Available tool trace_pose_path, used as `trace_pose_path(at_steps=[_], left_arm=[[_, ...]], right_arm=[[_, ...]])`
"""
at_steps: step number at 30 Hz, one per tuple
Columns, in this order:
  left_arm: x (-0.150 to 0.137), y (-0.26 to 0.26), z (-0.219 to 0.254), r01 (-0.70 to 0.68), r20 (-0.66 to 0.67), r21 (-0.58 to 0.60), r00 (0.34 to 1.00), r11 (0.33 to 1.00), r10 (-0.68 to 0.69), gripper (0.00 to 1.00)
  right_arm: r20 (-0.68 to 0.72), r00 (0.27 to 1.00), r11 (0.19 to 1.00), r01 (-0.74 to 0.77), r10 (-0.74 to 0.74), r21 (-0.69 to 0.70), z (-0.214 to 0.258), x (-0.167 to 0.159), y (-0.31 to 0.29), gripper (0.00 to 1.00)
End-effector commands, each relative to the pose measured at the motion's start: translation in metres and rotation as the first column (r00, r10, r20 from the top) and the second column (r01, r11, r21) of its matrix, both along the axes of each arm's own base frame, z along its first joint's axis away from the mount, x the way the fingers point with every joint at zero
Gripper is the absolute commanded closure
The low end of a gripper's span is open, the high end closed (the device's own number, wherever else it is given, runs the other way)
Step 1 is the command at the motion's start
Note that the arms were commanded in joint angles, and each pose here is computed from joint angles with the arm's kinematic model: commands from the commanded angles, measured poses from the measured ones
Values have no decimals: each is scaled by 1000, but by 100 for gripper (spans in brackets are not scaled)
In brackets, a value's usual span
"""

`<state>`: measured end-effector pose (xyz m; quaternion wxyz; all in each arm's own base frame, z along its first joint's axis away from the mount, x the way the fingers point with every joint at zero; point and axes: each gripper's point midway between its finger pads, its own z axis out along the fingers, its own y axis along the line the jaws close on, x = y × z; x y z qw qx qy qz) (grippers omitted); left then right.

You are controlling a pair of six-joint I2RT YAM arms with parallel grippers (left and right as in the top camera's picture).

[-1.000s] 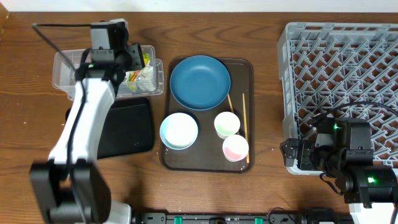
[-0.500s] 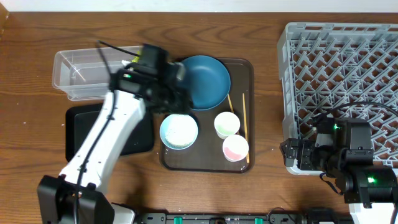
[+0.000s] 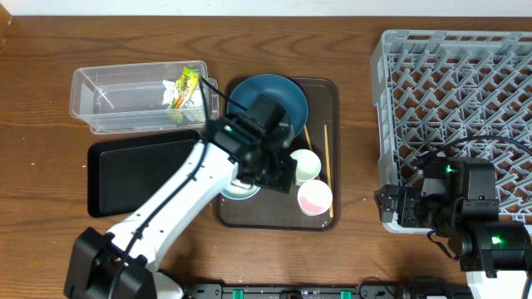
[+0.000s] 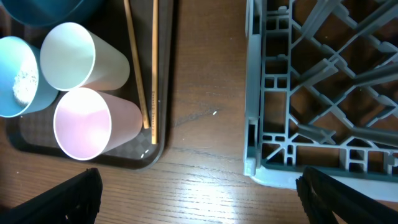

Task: Sort waste into correct bins and load items into the dishwasher rack
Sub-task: 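Reach the left gripper to the pink cup and grasp it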

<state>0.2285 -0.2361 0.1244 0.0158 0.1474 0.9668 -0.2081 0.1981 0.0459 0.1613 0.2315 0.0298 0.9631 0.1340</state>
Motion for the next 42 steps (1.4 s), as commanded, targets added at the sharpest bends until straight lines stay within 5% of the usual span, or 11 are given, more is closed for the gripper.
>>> trace_pose_path(at_steps=[1,20,27,37,42], left_arm=[[-13,-6,-14,-28,-38,29,999,999,29,34],[-18,-22,-68,-103,-16,120,994,987,106,37],[-19,-22,-70,-102,-25,123,994,987,106,67],[-29,-24,-69,-88,-77,112,992,990,97,93],[-36,-23,-69,-74,-108,108,990,991,86,94]], right_arm=[[18,1000,1000,-2,2,9,7,2,2,1],[-1,1000,1000,-2,2,9,5,-2,2,1],[-1,1000,1000,-2,2,8,5,-2,2,1],[0,1000,1000,-2,2,8,5,-2,2,1],[0,1000,1000,-2,2,8,5,-2,2,1]])
